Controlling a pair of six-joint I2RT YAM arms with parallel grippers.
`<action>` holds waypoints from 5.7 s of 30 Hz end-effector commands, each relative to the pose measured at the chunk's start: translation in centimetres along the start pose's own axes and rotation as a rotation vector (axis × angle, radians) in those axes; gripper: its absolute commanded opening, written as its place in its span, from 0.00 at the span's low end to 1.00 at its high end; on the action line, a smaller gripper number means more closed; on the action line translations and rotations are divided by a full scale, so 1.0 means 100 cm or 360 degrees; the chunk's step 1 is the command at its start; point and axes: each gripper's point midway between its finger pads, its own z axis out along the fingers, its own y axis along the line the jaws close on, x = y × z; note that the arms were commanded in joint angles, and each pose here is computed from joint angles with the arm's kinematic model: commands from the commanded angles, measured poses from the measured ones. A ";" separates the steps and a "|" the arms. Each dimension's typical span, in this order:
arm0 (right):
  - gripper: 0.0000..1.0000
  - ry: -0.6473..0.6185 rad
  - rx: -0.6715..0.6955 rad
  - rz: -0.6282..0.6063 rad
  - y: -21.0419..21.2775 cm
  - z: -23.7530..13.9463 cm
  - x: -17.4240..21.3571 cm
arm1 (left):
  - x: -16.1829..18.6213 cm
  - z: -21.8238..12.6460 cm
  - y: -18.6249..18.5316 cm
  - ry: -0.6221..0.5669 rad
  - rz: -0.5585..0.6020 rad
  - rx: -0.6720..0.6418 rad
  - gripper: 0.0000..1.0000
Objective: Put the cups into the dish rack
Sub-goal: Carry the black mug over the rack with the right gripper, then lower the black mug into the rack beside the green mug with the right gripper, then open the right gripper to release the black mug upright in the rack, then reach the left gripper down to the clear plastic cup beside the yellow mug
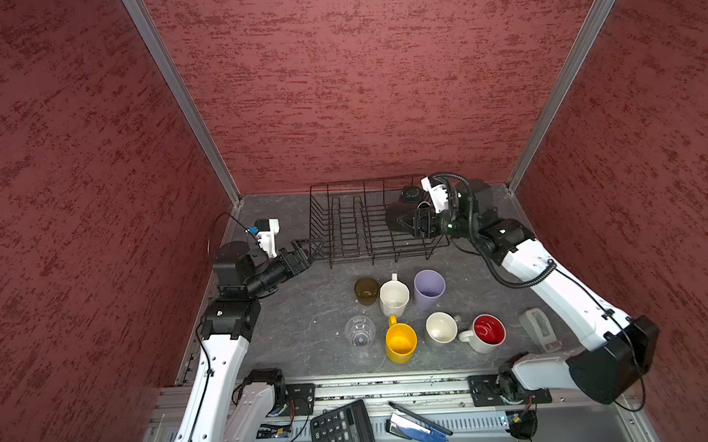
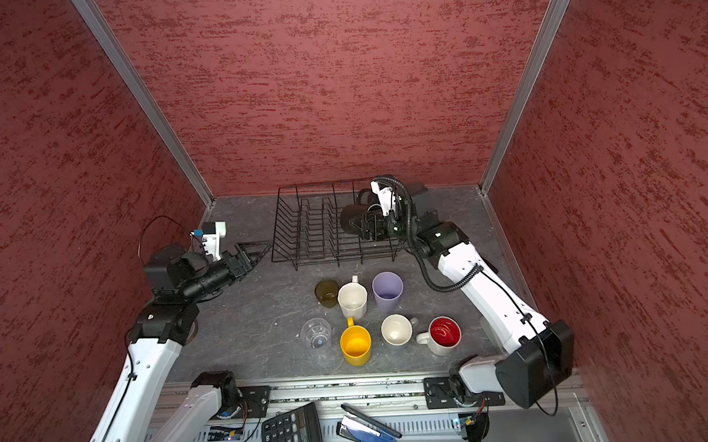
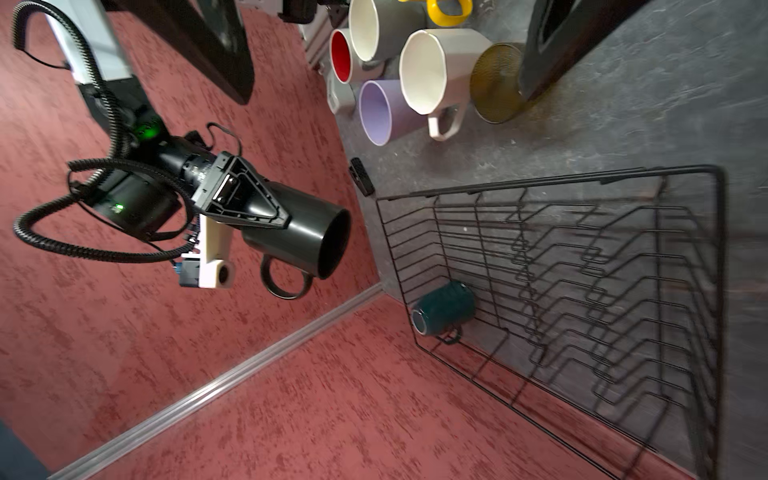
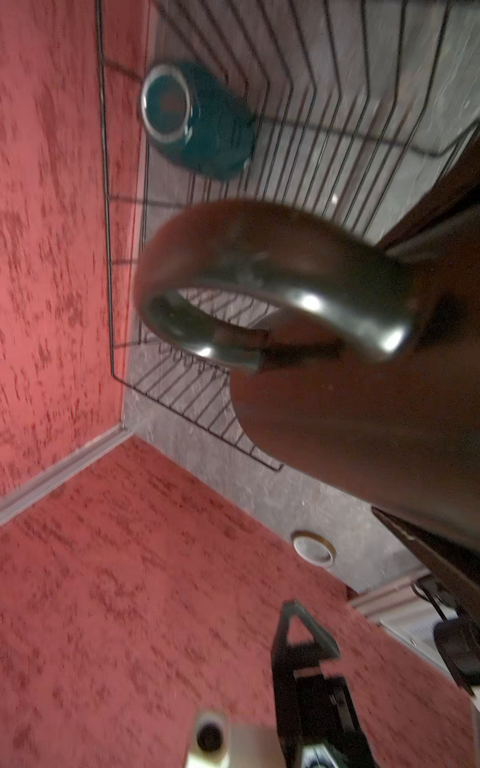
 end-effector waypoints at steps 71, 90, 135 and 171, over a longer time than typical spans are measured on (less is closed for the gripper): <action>0.07 0.0678 0.1056 -0.0016 -0.238 0.147 0.037 | 0.019 -0.053 0.038 -0.0187 0.0201 -0.0390 1.00; 0.59 0.0666 0.0952 0.0013 -0.228 0.153 0.031 | 0.020 -0.054 0.035 -0.0181 0.0199 -0.0375 1.00; 0.99 0.0134 0.0663 0.0042 -0.149 0.086 -0.054 | 0.028 -0.048 0.042 -0.0123 0.0106 -0.0367 0.99; 0.99 -0.0122 0.0196 0.0170 -0.078 0.026 -0.015 | 0.191 -0.005 0.080 0.0747 0.0162 -0.0819 0.78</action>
